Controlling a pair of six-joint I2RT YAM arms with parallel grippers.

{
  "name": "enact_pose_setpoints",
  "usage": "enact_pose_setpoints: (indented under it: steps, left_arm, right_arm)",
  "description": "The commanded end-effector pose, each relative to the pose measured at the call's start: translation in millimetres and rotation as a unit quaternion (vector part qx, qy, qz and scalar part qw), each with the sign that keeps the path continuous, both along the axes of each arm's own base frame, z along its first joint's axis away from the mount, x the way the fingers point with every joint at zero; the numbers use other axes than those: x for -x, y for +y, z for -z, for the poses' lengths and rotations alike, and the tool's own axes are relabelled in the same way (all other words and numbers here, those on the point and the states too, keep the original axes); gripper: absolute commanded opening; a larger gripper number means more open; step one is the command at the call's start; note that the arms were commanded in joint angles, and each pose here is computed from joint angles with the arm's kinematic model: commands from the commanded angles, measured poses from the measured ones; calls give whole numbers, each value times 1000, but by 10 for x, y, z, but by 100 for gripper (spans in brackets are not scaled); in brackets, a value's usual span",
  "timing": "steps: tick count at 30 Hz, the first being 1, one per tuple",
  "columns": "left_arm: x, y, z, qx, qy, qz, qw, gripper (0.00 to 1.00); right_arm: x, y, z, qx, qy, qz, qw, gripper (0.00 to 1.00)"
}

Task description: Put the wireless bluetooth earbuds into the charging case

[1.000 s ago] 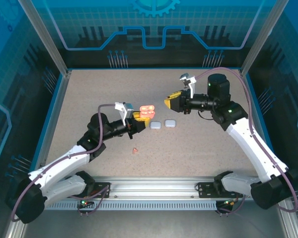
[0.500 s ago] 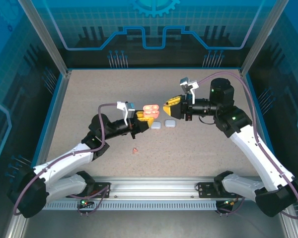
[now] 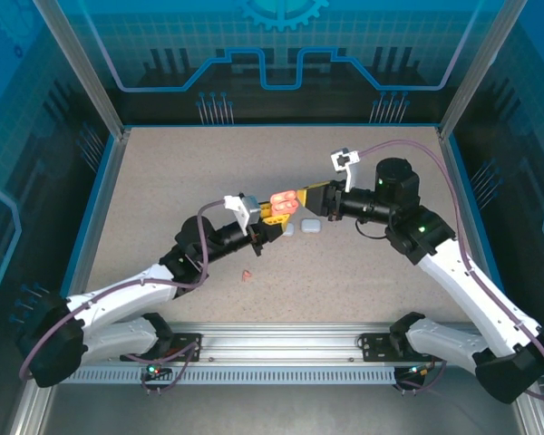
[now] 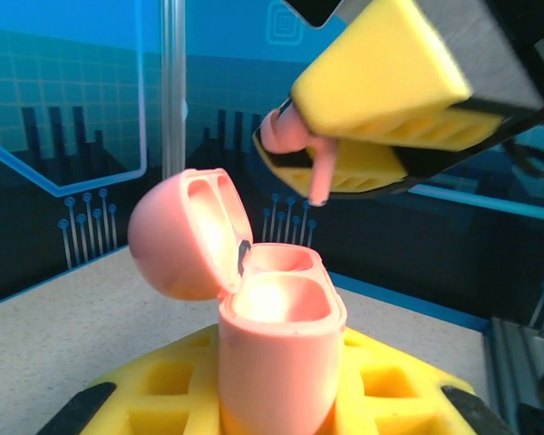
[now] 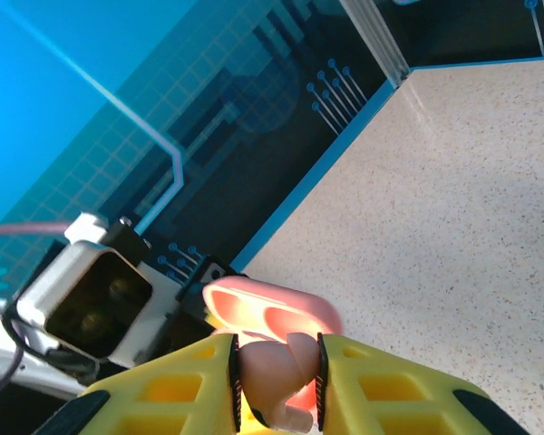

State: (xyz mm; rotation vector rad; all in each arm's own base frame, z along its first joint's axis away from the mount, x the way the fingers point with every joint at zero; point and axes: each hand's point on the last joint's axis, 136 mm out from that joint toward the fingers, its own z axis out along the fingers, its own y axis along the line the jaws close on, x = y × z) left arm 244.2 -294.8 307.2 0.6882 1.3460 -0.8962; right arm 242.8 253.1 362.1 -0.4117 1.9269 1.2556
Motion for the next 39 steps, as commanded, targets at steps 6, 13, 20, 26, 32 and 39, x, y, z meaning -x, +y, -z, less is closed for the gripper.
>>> enact_pose_setpoints:
  steps: [6, 13, 20, 26, 32, 39]
  left_arm:
    - [-120, -19, -155, 14, -50, -48, 998, 0]
    - [-122, -23, -169, 20, -48, -47, 998, 0]
    - [-108, -38, -174, 21, -48, -42, 998, 0]
    - [-110, -33, -191, 25, -47, -42, 998, 0]
    - [-112, -30, -200, 28, -44, -42, 998, 0]
    - [-121, -38, -195, 31, -39, -42, 998, 0]
  right_arm:
    - [-56, 10, -70, -11, 7, 68, 998, 27]
    - [-96, 34, 70, 10, 15, 85, 996, 27]
    - [-159, 57, 134, 10, 17, 98, 995, 26]
    - [-203, 74, 144, 12, 14, 104, 994, 26]
    - [-219, 68, 184, 11, 16, 109, 994, 26]
    - [-228, 77, 165, 6, 9, 111, 994, 26]
